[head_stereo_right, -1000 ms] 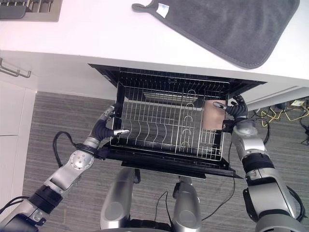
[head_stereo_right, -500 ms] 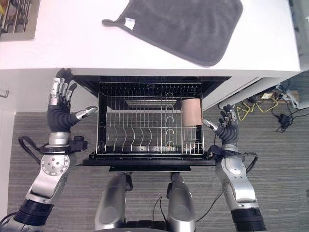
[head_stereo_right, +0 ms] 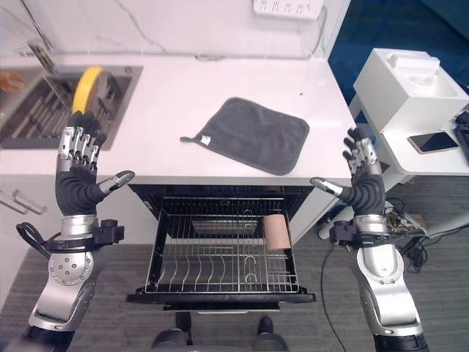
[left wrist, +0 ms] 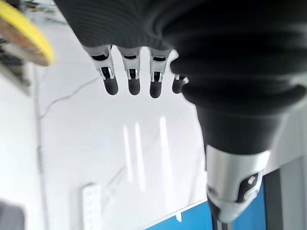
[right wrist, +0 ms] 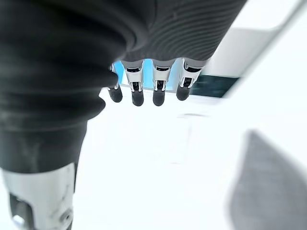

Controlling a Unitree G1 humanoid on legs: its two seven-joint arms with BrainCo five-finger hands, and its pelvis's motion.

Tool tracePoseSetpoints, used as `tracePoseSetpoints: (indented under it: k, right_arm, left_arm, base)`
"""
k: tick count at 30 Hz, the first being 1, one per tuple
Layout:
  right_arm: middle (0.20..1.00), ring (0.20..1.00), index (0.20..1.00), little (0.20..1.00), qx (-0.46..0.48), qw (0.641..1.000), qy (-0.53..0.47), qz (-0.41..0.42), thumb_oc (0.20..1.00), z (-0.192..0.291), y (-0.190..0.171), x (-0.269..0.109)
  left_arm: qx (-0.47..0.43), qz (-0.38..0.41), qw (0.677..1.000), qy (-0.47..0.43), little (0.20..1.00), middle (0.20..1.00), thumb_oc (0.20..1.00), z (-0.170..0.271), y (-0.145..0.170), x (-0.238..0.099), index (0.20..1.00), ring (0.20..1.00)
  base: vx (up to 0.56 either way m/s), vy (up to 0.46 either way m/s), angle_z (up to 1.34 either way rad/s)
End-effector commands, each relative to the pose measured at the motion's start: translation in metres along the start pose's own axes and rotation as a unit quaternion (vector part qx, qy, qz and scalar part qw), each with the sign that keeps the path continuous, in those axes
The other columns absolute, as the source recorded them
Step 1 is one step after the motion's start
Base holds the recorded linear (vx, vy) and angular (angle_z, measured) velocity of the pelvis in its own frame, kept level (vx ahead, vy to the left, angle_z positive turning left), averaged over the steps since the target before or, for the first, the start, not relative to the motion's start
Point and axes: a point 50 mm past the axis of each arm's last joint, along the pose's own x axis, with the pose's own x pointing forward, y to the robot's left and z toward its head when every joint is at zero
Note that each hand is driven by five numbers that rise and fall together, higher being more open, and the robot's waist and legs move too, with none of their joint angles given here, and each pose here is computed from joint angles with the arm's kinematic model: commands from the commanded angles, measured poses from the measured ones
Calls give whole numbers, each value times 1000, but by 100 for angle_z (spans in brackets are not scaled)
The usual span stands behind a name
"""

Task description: Place the dishes in the dishwasher.

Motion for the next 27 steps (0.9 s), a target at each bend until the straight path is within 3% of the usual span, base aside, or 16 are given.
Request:
tracePoseSetpoints:
  k: [1, 5, 10, 14, 16, 23, 27]
  right_arm:
    - [1000, 1000, 1000, 1000, -14, 997, -72, -3, 1000, 28, -11, 6]
    - [1000, 1000, 1000, 1000, -47, 997, -68, -1, 1000, 29, -20, 13]
    - [1000, 1000, 1000, 1000, -72, 994, -72, -26, 1000, 35, -32, 23]
    - [1000, 1000, 1000, 1000, -13, 996, -65, -62, 1000, 30, -35, 15]
    - [1000, 1000, 1000, 1000, 24, 998, -26, -58, 1000, 15, -17, 2]
    - [1000, 1000, 1000, 1000, 2, 997, -22, -71, 1000, 16, -28, -10]
    - [1000, 1000, 1000, 1000, -2, 997, -31, -67, 1000, 17, -31, -7]
  left_arm:
    - [0, 25, 999, -39, 1000, 1000, 1000, 13, 15, 5, 1000, 1000]
    - [-19, 26, 999, -34, 1000, 1000, 1000, 17, 23, -5, 1000, 1000]
    - [-26, 34, 999, -31, 1000, 1000, 1000, 11, 19, -1, 1000, 1000]
    - [-36, -19, 999, -30, 1000, 1000, 1000, 9, 11, 13, 1000, 1000]
    - [-16, -9, 1000, -2, 1000, 1000, 1000, 11, 28, 13, 1000, 1000]
    - [-28, -16, 999, 30, 1000, 1000, 1000, 0, 14, 10, 1000, 1000]
    - [-33, -26, 998, 37, 1000, 1000, 1000, -5, 2, 6, 1000, 1000]
  base:
    - [-23, 0, 11]
    - [-46, 283, 32]
    - [-34, 658, 1]
    - [-35, 602, 56]
    - [-75, 727, 15]
    - [0, 287, -11]
    - [33, -101, 12]
